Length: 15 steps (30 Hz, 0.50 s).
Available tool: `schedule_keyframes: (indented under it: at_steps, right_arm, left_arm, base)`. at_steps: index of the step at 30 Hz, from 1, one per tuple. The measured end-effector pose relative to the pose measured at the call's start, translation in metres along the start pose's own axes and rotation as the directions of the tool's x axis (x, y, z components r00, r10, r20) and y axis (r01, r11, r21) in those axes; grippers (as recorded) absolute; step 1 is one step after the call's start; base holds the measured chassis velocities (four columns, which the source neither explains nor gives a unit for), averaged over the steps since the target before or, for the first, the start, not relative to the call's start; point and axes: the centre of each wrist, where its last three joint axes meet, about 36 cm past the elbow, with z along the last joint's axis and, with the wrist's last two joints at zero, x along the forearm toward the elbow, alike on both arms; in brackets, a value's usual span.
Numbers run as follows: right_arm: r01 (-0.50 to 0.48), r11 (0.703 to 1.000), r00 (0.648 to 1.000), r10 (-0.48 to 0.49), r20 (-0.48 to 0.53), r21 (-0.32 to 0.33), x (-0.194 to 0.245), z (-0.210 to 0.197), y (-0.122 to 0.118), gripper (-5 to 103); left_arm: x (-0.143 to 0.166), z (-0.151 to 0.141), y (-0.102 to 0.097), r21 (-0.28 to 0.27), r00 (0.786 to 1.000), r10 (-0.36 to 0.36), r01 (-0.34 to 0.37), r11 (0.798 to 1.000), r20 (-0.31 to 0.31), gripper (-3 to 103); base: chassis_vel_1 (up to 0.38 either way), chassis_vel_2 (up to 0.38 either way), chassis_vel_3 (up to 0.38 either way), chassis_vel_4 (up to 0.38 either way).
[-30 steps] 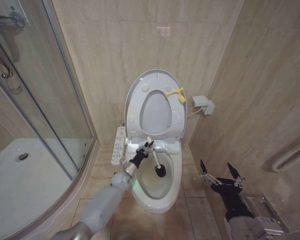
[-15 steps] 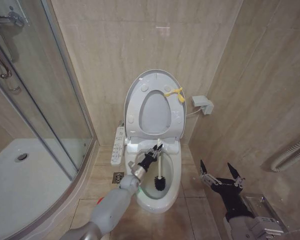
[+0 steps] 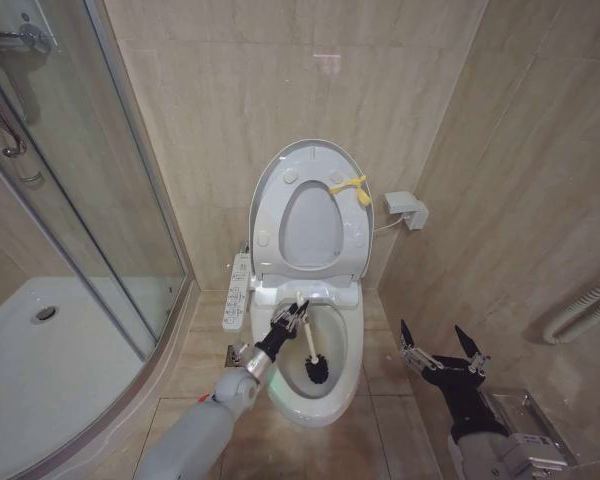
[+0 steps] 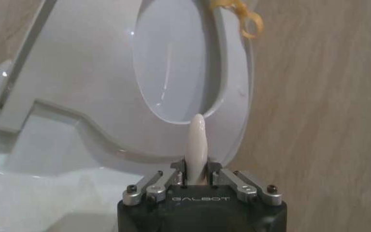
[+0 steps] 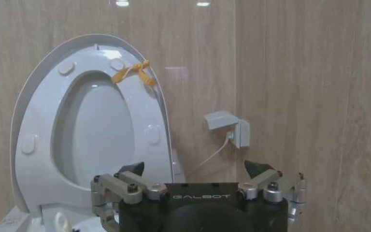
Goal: Open the toilet lid, clean the toilet bowl with a toilet brush, close the toilet lid, and flush.
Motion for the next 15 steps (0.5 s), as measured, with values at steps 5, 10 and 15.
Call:
schedule_keyframes:
  at_steps: [5, 10, 15]
  right_arm:
    - [0.000, 1.000, 1.000, 0.000, 0.000, 0.000, 0.000, 0.000, 0.000, 100]
    - [0.000, 1.000, 1.000, 0.000, 0.000, 0.000, 0.000, 0.000, 0.000, 100]
    - [0.000, 1.000, 1.000, 0.000, 0.000, 0.000, 0.000, 0.000, 0.000, 100]
  left_arm:
    - [0.021, -0.003, 0.010, -0.070, 0.999, 0.009, -0.011, 0.998, -0.039, 20]
    - [0.035, -0.012, 0.021, -0.122, 0.999, 0.012, -0.018, 0.992, -0.052, 20]
    - [0.055, -0.019, 0.028, -0.162, 0.997, 0.009, -0.022, 0.987, -0.079, 20]
  base:
    - [0.000, 0.000, 0.000, 0.000]
    - [0.000, 0.000, 0.000, 0.000]
    - [0.000, 0.000, 0.000, 0.000]
